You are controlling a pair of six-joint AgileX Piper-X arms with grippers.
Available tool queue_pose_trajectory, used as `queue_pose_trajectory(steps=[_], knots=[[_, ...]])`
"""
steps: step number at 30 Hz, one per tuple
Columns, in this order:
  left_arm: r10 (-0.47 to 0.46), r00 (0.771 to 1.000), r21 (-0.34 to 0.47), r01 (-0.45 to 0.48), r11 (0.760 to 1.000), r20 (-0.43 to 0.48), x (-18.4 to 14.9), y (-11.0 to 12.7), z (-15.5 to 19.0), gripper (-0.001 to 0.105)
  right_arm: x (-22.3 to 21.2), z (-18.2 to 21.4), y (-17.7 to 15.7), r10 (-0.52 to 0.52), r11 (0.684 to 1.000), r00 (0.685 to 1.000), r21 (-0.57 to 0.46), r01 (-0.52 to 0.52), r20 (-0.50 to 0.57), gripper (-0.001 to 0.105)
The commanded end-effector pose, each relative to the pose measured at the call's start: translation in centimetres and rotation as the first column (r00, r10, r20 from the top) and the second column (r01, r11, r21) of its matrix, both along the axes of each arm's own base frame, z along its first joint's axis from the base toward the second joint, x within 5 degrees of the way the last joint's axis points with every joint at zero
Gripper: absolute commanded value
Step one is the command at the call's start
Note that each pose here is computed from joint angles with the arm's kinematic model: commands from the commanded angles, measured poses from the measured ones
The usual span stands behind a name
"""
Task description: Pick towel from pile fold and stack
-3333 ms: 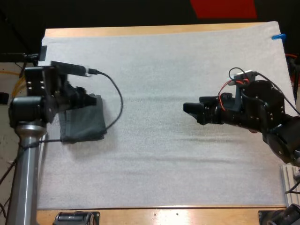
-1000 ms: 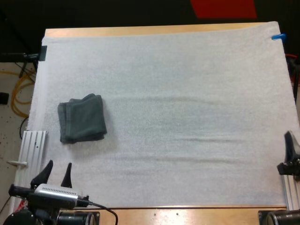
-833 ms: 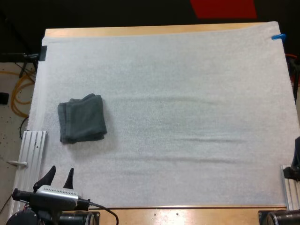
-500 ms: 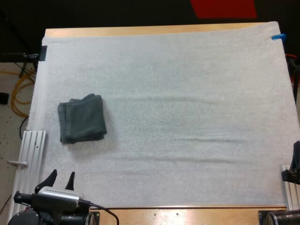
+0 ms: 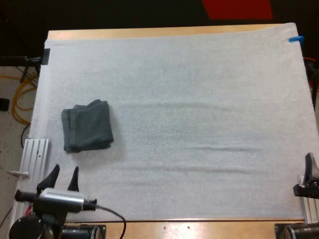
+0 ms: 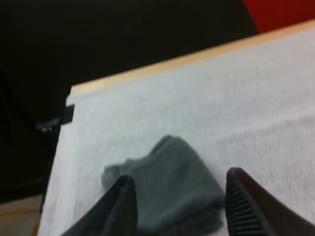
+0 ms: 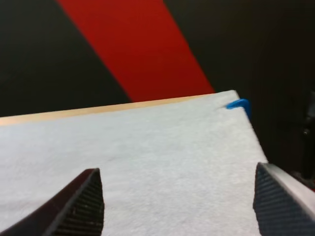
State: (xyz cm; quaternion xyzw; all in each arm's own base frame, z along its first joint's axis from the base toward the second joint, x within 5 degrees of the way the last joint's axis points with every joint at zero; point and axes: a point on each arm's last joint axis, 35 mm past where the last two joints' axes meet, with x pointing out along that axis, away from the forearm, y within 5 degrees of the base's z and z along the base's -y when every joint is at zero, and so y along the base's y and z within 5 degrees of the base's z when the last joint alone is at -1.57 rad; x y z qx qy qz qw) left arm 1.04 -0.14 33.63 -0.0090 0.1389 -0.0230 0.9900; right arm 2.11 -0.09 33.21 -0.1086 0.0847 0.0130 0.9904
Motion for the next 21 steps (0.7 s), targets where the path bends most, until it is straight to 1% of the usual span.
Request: queue_pose_trajectory(steps=[1,4,7,11,14,16,19,21], knots=[[-0.003,0.999,-0.012,0.003,1.000,0.037,0.3,0.0,0.0,0.040,0.1,0.2,0.1,0.019,1.000,1.000,-0.015,-0.019,0.008,0.063],[-0.003,0.999,-0.012,0.003,1.000,0.047,1.5,0.0,-1.1,0.040,0.1,0.2,0.1,0.019,1.000,1.000,-0.015,-0.019,0.008,0.063],[-0.007,1.000,-0.013,0.007,1.000,0.026,2.2,-0.1,-2.2,0.040,0.1,0.2,0.1,0.019,1.000,1.000,-0.015,-0.019,0.008,0.063],[-0.043,0.999,-0.024,0.043,0.999,-0.016,2.8,-0.2,-3.4,0.040,0.1,0.2,0.1,0.019,1.000,1.000,-0.015,-0.019,0.006,0.063],[-0.046,0.999,-0.027,0.046,0.999,-0.021,2.9,-0.2,-3.6,0.040,0.2,0.1,0.1,0.019,1.000,1.000,-0.015,-0.019,0.002,0.063],[-0.041,0.999,-0.044,0.040,0.998,-0.029,2.8,-0.2,-3.7,0.040,0.3,-0.2,0.1,0.019,1.000,1.000,-0.016,-0.019,-0.008,0.063],[-0.036,0.998,-0.063,0.033,0.997,-0.048,2.8,-0.2,-3.8,0.040,0.9,-1.3,0.1,0.019,1.000,0.999,-0.015,-0.019,-0.042,0.063],[-0.035,0.998,-0.068,0.031,0.997,-0.053,2.8,-0.2,-3.9,0.040,1.3,-2.1,0.2,0.016,1.000,0.998,0.003,-0.015,-0.067,0.063]])
